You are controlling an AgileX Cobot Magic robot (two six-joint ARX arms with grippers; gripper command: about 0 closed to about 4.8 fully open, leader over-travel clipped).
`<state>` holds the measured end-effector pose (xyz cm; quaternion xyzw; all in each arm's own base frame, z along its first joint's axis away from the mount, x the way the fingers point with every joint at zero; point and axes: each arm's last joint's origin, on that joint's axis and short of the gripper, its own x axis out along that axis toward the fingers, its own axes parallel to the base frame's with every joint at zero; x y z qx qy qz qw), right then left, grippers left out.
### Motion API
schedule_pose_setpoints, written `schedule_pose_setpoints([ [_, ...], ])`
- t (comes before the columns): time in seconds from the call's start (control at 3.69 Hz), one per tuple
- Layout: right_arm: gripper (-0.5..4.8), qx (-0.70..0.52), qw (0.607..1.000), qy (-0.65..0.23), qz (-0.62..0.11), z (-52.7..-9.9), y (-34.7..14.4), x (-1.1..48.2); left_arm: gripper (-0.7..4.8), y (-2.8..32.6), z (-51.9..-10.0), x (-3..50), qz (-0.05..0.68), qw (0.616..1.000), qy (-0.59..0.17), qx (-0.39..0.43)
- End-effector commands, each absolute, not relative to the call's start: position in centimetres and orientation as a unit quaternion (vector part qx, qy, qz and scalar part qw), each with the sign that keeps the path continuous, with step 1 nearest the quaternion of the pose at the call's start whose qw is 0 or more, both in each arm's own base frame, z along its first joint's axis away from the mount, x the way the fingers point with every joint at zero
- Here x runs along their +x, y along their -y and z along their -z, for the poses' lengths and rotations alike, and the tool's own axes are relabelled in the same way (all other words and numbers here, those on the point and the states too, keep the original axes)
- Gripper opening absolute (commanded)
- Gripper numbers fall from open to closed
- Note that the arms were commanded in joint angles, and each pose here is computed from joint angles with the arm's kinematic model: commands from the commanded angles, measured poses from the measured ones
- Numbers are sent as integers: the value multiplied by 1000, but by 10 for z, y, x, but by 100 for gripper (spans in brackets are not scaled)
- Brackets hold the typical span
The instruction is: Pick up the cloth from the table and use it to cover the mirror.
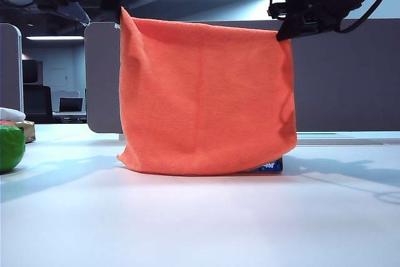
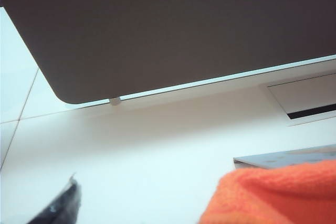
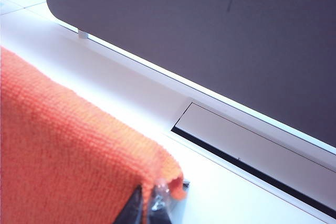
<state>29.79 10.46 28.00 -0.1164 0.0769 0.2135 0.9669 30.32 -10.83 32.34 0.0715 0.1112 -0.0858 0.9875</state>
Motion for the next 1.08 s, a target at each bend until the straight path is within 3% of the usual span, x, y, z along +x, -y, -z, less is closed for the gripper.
schedule_pose_setpoints([
  [0.27,-5,-115,967,-80,-212,-281,-105,298,350,104,-328,304,48,991,-99,73],
  [0.81,-5,-115,967,-80,-212,-281,-105,298,350,103,-328,304,31,992,-99,75],
  [1.08,69,-114,968,-74,-212,-283,-104,297,350,95,-329,304,-111,986,-96,85],
])
